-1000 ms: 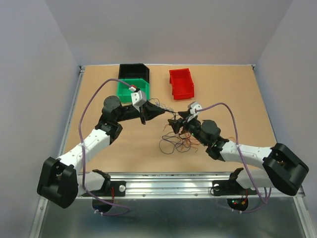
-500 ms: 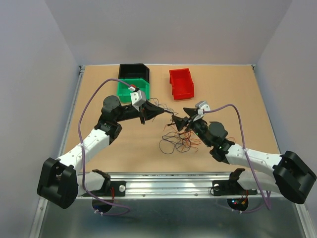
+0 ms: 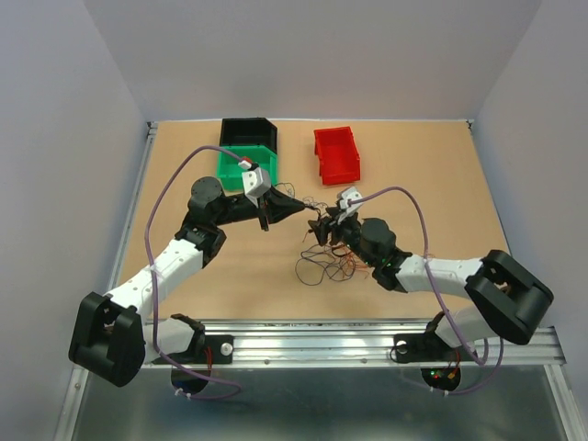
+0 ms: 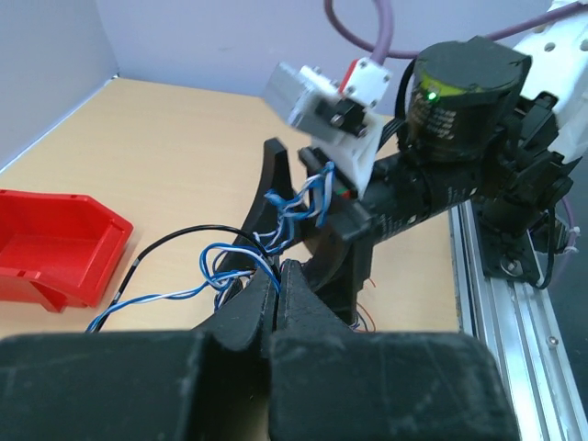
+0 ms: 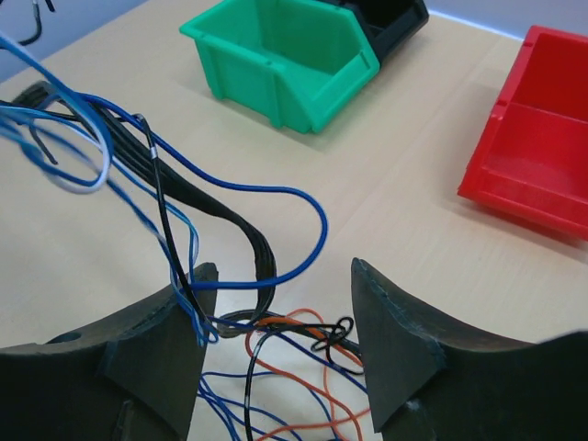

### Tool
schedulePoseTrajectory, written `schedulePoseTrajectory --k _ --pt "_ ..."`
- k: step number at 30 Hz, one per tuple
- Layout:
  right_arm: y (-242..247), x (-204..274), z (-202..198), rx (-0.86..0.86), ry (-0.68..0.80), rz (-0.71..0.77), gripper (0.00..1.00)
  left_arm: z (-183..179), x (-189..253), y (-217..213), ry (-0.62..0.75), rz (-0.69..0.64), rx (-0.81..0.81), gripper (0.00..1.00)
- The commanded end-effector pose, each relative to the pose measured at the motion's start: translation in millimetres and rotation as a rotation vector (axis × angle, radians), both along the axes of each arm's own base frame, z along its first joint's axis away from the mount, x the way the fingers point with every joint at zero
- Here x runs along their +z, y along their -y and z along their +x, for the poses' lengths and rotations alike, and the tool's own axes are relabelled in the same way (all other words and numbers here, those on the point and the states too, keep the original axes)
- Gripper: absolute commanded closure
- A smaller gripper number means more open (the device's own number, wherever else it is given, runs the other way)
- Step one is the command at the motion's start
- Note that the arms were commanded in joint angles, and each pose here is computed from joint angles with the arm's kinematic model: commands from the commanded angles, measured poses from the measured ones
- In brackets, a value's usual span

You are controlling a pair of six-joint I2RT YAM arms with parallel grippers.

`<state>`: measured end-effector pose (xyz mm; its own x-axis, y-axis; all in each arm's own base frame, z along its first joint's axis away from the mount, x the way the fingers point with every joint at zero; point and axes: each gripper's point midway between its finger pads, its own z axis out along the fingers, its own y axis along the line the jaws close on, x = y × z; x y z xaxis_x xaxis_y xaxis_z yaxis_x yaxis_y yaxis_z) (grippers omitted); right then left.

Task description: Untangle the cables

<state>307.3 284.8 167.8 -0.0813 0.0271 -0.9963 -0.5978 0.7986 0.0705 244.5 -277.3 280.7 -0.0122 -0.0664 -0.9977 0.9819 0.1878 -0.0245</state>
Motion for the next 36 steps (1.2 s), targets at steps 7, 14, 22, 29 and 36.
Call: schedulePoseTrajectory --k 7,14,22,29,36 --pt "-4.6 27.1 43.5 -0.175 0.113 0.140 0.69 3.7 26.6 -9.9 0.050 -0.048 0.035 1.00" --pt "51.9 8.7 63.2 -0.383 0.038 0.159 0.85 23.8 83.9 -83.6 0.012 -0.224 0.165 1.00" --pt "102.1 -5.0 69.5 -0.465 -0.028 0.220 0.87 6.3 183.2 -115.5 0.147 -0.235 0.220 1.00" --pt "153.6 -15.2 69.0 -0.629 -0.087 0.278 0.85 14.4 288.0 -161.1 0.285 -0.245 0.568 1.00" --pt "212.5 -19.1 56.4 -0.804 -0.147 0.414 0.92 22.3 324.9 -215.0 0.259 -0.352 0.943 1.00"
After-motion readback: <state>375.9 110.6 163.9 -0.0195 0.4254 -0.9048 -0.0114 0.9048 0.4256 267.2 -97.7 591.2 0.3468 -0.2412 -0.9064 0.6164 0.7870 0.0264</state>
